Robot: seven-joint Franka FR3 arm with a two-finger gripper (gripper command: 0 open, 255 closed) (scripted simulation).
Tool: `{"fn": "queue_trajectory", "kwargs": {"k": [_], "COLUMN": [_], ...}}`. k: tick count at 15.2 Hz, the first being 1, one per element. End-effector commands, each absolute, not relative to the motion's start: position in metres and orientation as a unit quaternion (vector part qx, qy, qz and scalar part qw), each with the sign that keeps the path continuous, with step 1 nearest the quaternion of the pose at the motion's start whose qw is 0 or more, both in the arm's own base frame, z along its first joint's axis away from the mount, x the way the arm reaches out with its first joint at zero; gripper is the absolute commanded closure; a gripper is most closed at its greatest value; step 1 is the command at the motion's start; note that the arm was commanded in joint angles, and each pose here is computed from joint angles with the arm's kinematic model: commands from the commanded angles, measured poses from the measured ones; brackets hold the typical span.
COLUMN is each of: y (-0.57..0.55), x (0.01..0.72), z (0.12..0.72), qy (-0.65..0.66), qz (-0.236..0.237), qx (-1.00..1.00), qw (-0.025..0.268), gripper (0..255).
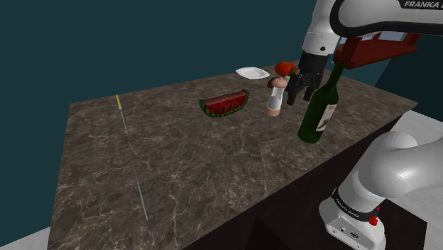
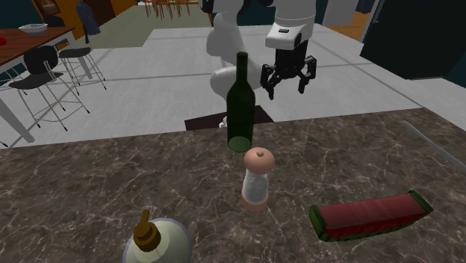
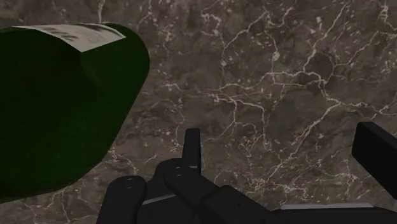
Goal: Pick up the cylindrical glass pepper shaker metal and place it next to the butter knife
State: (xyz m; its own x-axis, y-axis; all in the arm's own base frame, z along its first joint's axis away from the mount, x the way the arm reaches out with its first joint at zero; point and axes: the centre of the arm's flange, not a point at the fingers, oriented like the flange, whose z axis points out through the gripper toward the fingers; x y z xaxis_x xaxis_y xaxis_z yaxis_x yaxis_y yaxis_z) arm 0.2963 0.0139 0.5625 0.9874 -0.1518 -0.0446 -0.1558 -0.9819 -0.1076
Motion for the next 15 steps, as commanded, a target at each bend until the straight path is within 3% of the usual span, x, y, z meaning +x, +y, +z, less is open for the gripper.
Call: {"fn": "queue_trajectory", "kwargs": {"k": [1,15], "y": [0.014,-0.095], "x": [0.296,0.452], "z": [0.562,0.563], "qy": [0.077,0.059], "qz": [0.018,0.069], "qx": [-0.995,-0.996], "qw": [0.055,0.012], "gripper": [0,0]}}
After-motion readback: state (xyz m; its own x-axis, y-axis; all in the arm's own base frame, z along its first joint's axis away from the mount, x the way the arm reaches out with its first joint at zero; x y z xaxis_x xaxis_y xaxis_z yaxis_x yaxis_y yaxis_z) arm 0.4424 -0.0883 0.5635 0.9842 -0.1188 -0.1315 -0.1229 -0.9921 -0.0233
